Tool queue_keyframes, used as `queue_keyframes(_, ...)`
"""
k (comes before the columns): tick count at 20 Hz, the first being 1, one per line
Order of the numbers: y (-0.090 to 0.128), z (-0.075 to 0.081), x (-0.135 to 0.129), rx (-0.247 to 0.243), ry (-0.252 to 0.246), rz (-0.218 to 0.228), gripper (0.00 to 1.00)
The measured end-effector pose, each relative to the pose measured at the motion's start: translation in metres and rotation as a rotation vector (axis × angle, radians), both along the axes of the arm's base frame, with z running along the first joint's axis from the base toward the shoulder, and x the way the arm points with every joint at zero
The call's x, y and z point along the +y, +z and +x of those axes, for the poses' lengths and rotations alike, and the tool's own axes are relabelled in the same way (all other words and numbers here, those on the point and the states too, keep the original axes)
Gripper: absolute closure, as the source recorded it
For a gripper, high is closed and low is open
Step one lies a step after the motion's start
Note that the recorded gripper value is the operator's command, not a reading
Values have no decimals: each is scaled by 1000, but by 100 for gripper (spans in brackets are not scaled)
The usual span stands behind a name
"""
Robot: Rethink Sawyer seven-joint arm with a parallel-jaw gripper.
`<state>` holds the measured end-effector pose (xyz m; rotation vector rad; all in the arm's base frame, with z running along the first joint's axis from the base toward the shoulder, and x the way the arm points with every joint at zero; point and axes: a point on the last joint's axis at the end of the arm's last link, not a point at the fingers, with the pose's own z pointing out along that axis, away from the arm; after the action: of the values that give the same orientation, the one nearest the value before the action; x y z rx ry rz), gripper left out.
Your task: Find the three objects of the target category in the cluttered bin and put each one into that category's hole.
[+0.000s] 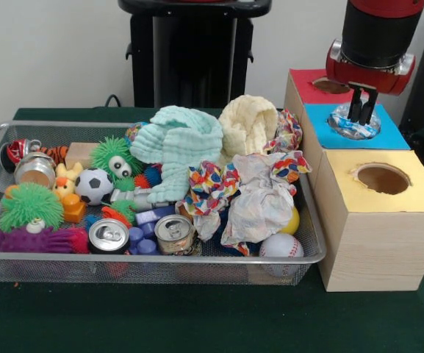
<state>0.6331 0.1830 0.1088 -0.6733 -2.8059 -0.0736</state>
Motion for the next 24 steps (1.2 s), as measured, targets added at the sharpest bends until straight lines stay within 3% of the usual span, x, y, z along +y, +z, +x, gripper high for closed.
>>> queue_keyframes(13, -6, 0, -12, 15, -22, 10, 100)
queue_keyframes(24, -15, -6, 7, 35, -4, 46, 100)
